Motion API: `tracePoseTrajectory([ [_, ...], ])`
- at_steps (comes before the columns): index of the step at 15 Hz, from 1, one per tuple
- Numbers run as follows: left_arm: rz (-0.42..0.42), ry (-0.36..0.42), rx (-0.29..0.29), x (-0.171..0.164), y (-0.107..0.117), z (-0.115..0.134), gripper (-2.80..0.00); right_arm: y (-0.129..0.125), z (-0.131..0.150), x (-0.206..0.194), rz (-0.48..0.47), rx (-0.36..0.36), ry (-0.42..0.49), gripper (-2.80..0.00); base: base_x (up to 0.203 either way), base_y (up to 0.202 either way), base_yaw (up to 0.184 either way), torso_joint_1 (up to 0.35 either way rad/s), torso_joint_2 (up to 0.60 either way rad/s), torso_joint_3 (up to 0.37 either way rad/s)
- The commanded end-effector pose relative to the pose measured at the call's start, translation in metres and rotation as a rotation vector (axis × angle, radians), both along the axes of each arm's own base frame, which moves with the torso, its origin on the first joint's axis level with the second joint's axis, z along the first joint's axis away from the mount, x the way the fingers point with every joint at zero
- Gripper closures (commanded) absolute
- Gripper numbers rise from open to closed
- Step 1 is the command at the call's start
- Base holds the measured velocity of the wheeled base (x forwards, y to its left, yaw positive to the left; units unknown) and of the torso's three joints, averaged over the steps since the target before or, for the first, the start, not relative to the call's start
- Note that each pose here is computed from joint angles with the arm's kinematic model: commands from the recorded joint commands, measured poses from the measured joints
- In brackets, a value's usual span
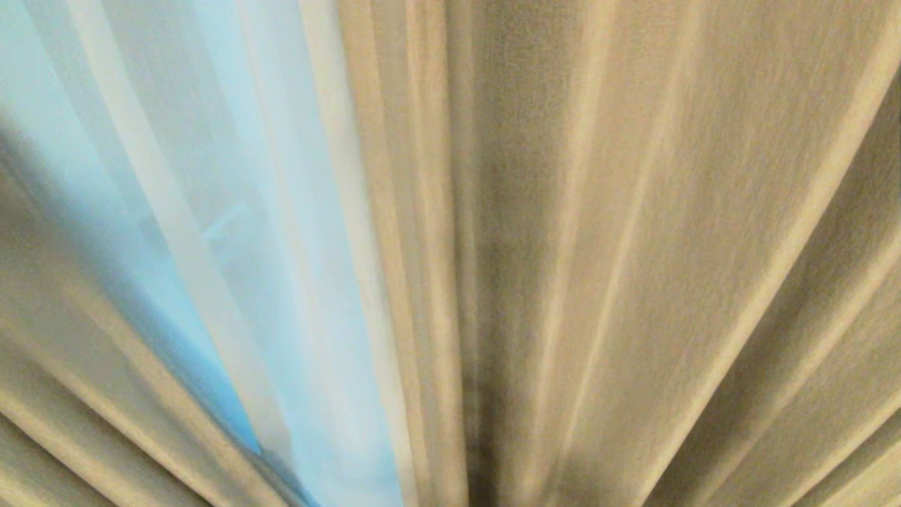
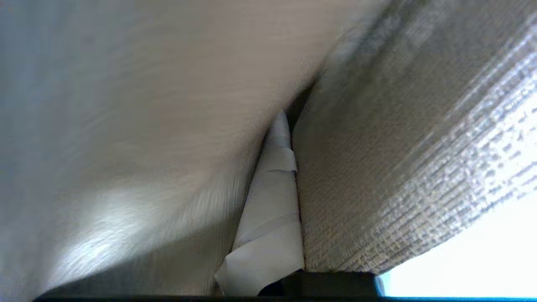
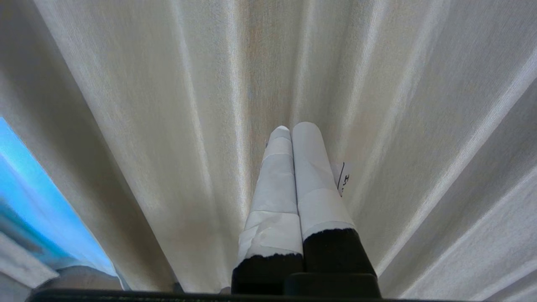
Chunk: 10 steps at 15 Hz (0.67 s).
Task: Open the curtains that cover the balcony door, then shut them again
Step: Pull the outer curtains open on both sides
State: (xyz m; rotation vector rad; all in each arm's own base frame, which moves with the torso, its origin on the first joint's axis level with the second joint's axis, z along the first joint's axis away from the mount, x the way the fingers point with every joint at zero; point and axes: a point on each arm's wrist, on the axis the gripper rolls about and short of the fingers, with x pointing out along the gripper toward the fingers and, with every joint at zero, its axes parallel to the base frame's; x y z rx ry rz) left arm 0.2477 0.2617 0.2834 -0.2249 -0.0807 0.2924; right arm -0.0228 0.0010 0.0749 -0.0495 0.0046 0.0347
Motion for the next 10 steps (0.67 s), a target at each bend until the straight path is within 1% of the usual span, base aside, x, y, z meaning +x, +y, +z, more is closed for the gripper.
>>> tracePoseTrajectory([
  [1,0.024,0.001,-0.003,0.0,0.023,-0.012,0.0,0.0,0.0,0.0,0.001,-0.001,0.001,0.0,0.0,0.0,0.0,0.0,0.0,0.0],
  [4,0.03,-0.009,-0.009,-0.007,0.048,-0.015,0.0,0.0,0.0,0.0,0.001,-0.001,0.001,0.0,0.0,0.0,0.0,0.0,0.0,0.0],
  [6,0.038,-0.02,0.003,-0.01,0.059,-0.012,0.0,0.0,0.0,0.0,0.0,-0.001,0.001,0.0,0.0,0.0,0.0,0.0,0.0,0.0],
  [10,0.038,-0.028,0.015,-0.011,0.059,-0.009,0.0,0.0,0.0,0.0,0.001,-0.001,0.001,0.0,0.0,0.0,0.0,0.0,0.0,0.0],
])
